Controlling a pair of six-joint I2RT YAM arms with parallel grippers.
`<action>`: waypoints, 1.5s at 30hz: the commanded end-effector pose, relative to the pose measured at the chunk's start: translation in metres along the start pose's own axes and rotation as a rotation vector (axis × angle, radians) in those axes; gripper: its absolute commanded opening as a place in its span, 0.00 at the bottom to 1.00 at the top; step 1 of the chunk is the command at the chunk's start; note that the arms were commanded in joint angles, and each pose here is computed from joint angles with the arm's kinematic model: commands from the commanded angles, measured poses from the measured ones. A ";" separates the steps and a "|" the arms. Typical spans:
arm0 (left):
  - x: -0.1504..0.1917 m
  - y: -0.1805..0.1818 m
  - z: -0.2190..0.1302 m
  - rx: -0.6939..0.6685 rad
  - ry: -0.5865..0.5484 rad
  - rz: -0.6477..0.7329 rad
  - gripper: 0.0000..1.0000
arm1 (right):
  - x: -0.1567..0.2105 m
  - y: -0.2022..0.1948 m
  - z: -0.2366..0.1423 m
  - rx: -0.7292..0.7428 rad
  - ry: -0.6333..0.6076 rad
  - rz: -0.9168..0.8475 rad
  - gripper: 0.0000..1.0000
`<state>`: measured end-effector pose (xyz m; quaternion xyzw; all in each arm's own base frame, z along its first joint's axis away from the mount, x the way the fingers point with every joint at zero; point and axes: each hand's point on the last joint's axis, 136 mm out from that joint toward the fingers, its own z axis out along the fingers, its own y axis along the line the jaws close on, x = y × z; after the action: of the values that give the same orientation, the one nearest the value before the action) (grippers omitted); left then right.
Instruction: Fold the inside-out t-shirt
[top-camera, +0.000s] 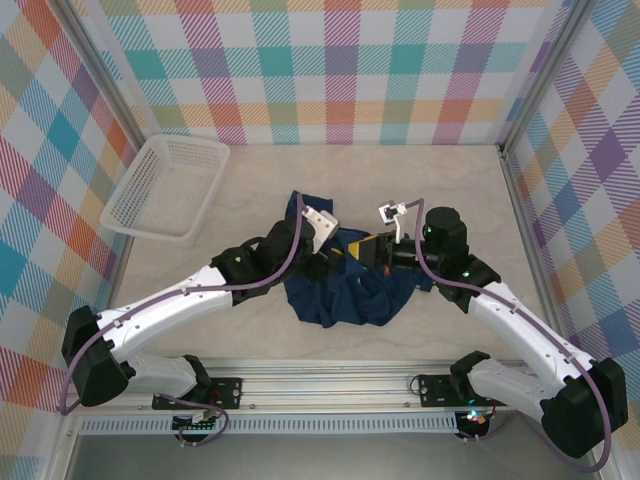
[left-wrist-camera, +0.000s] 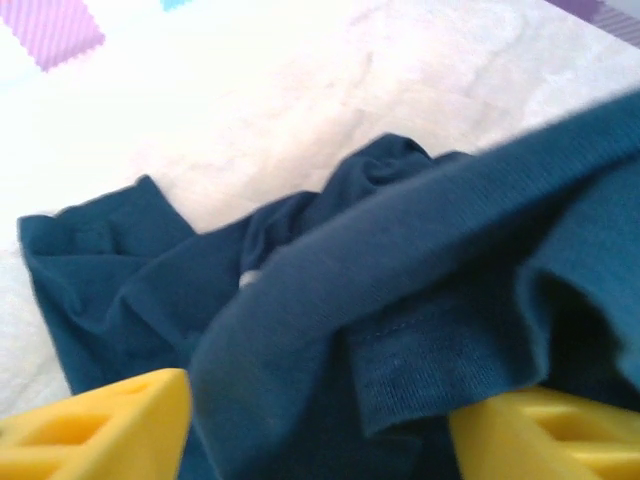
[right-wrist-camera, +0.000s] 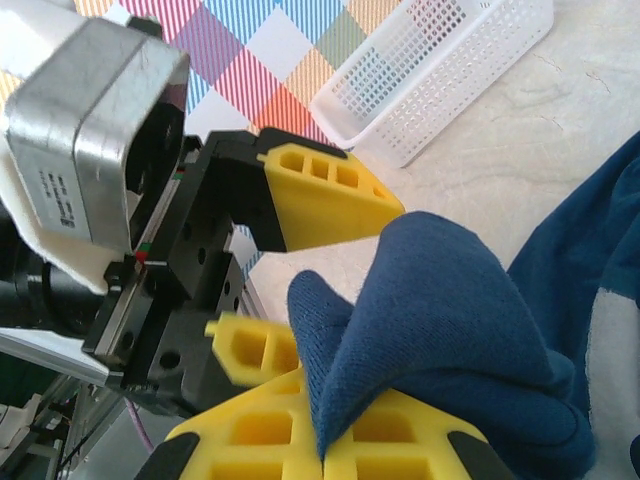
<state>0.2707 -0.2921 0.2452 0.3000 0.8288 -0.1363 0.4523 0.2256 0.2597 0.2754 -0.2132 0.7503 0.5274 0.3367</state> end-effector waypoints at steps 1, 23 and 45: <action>-0.031 0.026 -0.008 -0.101 -0.129 -0.065 0.57 | -0.010 0.009 -0.002 -0.026 -0.022 -0.031 0.00; -0.005 -0.013 -0.024 0.235 -0.010 -0.064 0.53 | -0.012 0.004 0.000 -0.001 -0.014 -0.031 0.00; -0.004 -0.027 0.005 0.242 0.006 -0.008 0.30 | -0.011 0.005 0.000 -0.008 -0.009 -0.025 0.00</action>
<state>0.2518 -0.3094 0.2260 0.3546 0.8232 -0.2251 0.3820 0.2294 0.2608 0.2689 -0.2082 0.7592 0.5219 0.3285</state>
